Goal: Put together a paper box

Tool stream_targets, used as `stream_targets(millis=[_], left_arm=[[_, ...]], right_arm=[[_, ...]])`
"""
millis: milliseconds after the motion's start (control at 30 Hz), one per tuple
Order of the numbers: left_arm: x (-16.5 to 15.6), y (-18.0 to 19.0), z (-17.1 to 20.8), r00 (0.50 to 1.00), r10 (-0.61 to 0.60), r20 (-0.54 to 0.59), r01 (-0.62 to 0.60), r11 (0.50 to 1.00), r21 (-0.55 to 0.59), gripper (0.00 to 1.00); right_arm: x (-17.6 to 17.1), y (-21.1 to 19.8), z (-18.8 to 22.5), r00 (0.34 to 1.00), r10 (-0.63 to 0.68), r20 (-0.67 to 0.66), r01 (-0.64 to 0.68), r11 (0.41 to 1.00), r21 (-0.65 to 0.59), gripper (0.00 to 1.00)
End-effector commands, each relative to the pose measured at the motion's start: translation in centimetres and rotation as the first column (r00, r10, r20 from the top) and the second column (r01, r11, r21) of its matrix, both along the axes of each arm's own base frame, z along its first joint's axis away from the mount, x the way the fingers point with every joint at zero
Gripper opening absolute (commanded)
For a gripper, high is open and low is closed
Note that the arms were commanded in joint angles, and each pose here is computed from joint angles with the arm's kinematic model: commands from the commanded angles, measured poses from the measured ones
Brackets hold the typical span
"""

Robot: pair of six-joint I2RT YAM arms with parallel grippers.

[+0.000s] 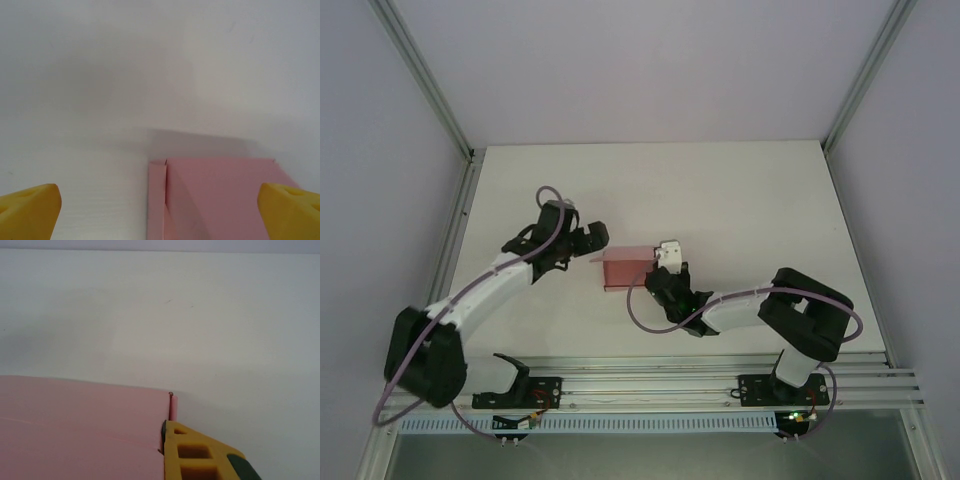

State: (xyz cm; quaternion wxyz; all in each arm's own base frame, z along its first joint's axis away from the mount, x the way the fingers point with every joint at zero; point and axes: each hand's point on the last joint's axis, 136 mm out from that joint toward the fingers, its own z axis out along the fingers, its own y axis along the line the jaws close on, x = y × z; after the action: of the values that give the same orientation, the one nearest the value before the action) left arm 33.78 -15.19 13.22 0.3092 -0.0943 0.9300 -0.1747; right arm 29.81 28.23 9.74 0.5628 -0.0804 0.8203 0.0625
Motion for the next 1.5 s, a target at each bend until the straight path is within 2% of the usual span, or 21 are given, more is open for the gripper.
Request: stream_targets(millis=[0,100,233,333,433,500,600,667,767,833,867,967,1000,1133,1200,1333,1467], left_arm=[[-1.0,-1.9,-1.4,0.995,-0.092,-0.044,0.088,0.993,-0.078,1.00],[-2.1,-2.1,-3.7,0.990,-0.116,-0.080,0.109,0.990,-0.089,0.97],[-2.7,-2.6,-6.4,0.981,-0.148,-0.123,0.135,0.985,-0.109,0.84],[-3.4,-2.6,-8.2,0.971,-0.164,-0.172,0.149,0.984,-0.099,0.73],[-4.2,-2.8,-9.5,0.961,-0.192,-0.197,0.172,0.979,-0.113,0.67],[-4.6,-2.5,-10.4,0.959,-0.189,-0.211,0.170,0.980,-0.102,0.66],[-4.9,-1.9,-11.3,0.958,-0.177,-0.224,0.165,0.984,-0.070,0.63],[-5.0,-1.8,-11.7,0.957,-0.180,-0.227,0.171,0.983,-0.061,0.61],[-5.2,-1.7,-12.2,0.954,-0.184,-0.238,0.177,0.983,-0.051,0.59],[-5.3,-1.6,-12.6,0.950,-0.187,-0.249,0.182,0.982,-0.044,0.58],[-5.3,-1.7,-12.6,0.949,-0.190,-0.251,0.185,0.982,-0.044,0.58],[-5.3,-1.9,-12.7,0.948,-0.206,-0.244,0.199,0.979,-0.054,0.57],[-5.3,-2.0,-12.8,0.947,-0.211,-0.243,0.202,0.978,-0.058,0.56],[-4.9,-2.9,-12.7,0.949,-0.234,-0.211,0.217,0.971,-0.104,0.54],[-4.6,-3.4,-12.7,0.949,-0.236,-0.211,0.212,0.969,-0.129,0.49],[-4.5,-4.6,-12.8,0.949,-0.243,-0.203,0.194,0.952,-0.235,0.42],[-4.5,-5.3,-12.4,0.955,-0.237,-0.180,0.162,0.921,-0.354,0.34]], right_arm=[[-1.4,0.3,-3.1,0.994,0.060,-0.091,-0.067,0.995,-0.075,0.07],[-1.6,0.4,-3.2,0.993,0.063,-0.103,-0.071,0.994,-0.078,0.10],[-2.2,0.5,-3.0,0.989,0.072,-0.132,-0.085,0.992,-0.094,0.17],[-3.0,0.6,-2.1,0.982,0.091,-0.163,-0.108,0.989,-0.099,0.34],[-4.1,-0.1,-1.3,0.970,0.084,-0.228,-0.106,0.991,-0.085,0.44],[-5.1,-0.4,-1.3,0.954,0.109,-0.280,-0.131,0.990,-0.059,0.52],[-6.5,-1.1,-1.3,0.930,0.155,-0.332,-0.182,0.982,-0.051,0.70],[-7.2,-1.6,-0.7,0.923,0.182,-0.340,-0.211,0.976,-0.049,0.80],[-8.5,-0.6,1.0,0.888,0.339,-0.310,-0.366,0.930,-0.031,0.91],[-7.8,-0.6,2.8,0.899,0.364,-0.244,-0.375,0.927,-0.001,1.00],[-7.0,-0.8,3.4,0.901,0.359,-0.243,-0.361,0.932,0.041,1.00],[-3.9,-1.7,3.6,0.862,0.361,-0.356,-0.277,0.923,0.266,1.00],[-2.7,-2.2,3.3,0.855,0.344,-0.387,-0.236,0.924,0.300,1.00],[1.1,-2.3,2.1,0.835,0.321,-0.447,-0.214,0.938,0.273,1.00],[2.4,-2.3,0.9,0.795,0.307,-0.523,-0.179,0.943,0.282,1.00],[3.1,-1.9,-1.4,0.691,0.356,-0.629,-0.119,0.914,0.387,1.00],[3.5,-2.3,-2.2,0.655,0.394,-0.644,-0.061,0.878,0.475,1.00]])
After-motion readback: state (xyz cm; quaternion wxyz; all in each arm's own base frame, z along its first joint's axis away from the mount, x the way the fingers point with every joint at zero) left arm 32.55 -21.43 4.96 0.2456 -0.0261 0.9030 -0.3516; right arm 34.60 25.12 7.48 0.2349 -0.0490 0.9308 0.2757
